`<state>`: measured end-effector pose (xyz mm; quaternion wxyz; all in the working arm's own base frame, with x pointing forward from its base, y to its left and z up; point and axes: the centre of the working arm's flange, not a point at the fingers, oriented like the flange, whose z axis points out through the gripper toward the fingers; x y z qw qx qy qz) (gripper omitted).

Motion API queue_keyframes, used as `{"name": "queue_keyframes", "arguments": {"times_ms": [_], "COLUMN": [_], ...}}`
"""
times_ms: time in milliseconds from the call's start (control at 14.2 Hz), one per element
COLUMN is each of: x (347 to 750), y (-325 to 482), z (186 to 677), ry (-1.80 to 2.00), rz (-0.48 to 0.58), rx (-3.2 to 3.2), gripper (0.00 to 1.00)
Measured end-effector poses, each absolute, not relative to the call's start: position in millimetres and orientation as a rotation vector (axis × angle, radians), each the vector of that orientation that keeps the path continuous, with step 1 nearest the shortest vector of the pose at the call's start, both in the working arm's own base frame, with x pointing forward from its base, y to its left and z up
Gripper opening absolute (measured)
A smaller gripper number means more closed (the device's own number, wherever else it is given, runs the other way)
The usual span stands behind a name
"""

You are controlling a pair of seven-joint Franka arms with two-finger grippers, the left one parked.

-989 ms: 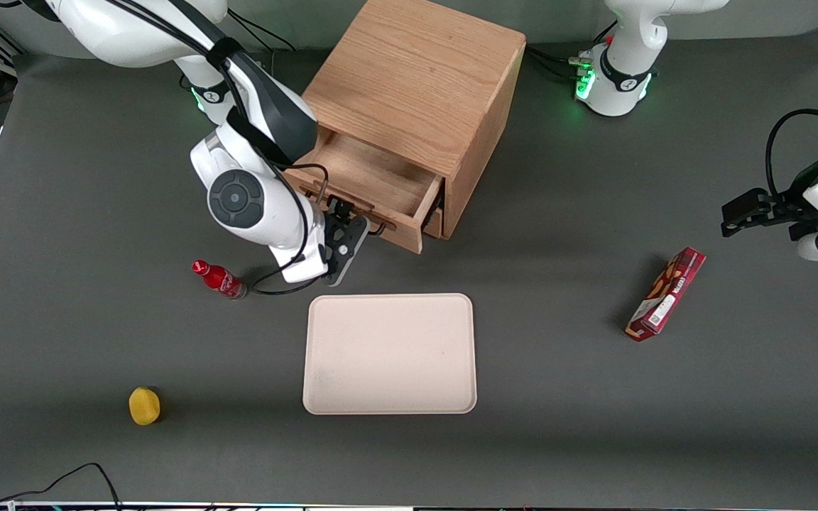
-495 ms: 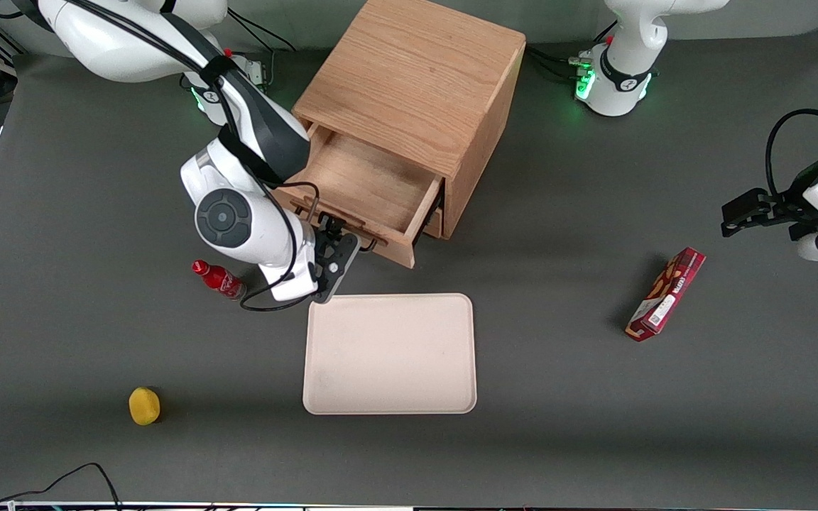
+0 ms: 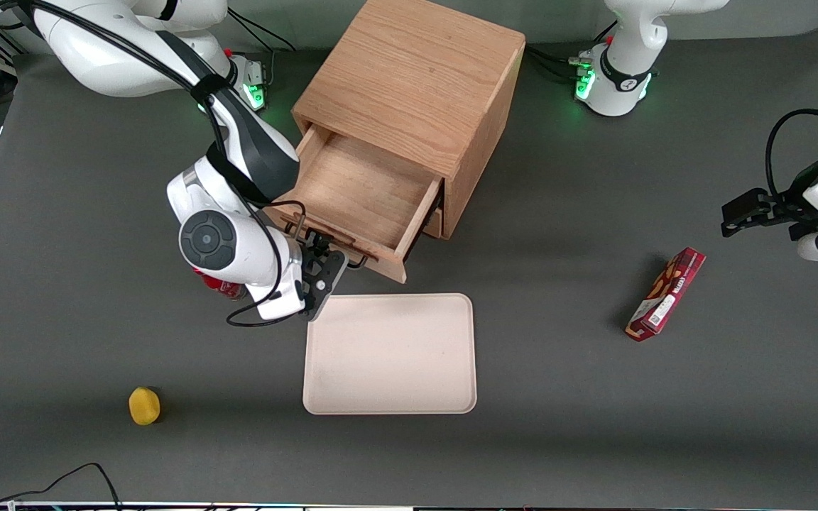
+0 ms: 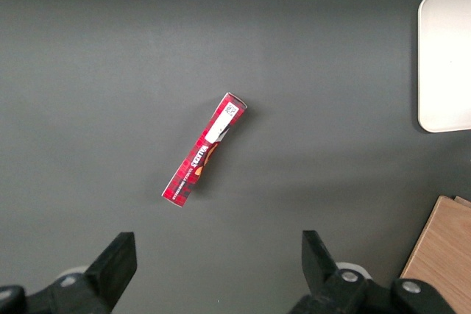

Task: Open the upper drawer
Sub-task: 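Pull the upper drawer outward by its handle with the right gripper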

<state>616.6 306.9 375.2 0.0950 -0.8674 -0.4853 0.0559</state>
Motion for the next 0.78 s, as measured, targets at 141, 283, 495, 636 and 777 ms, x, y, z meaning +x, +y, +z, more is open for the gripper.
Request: {"name": "queue_keyframes", "arguments": {"times_ms": [141, 283, 495, 636, 777], "x": [624, 630, 637, 643, 650], "y": [299, 293, 289, 280, 273], "z": [375, 375, 376, 376, 377], "ry": [-1.438, -1.441, -1.455, -1.47, -1.474], "rz": [0.169, 0.173, 0.179, 0.185, 0.178], "rx": [-2.574, -2.572, -2.565, -2.571, -2.571], "gripper": [1.0, 1.0, 1.0, 1.0, 1.0]}}
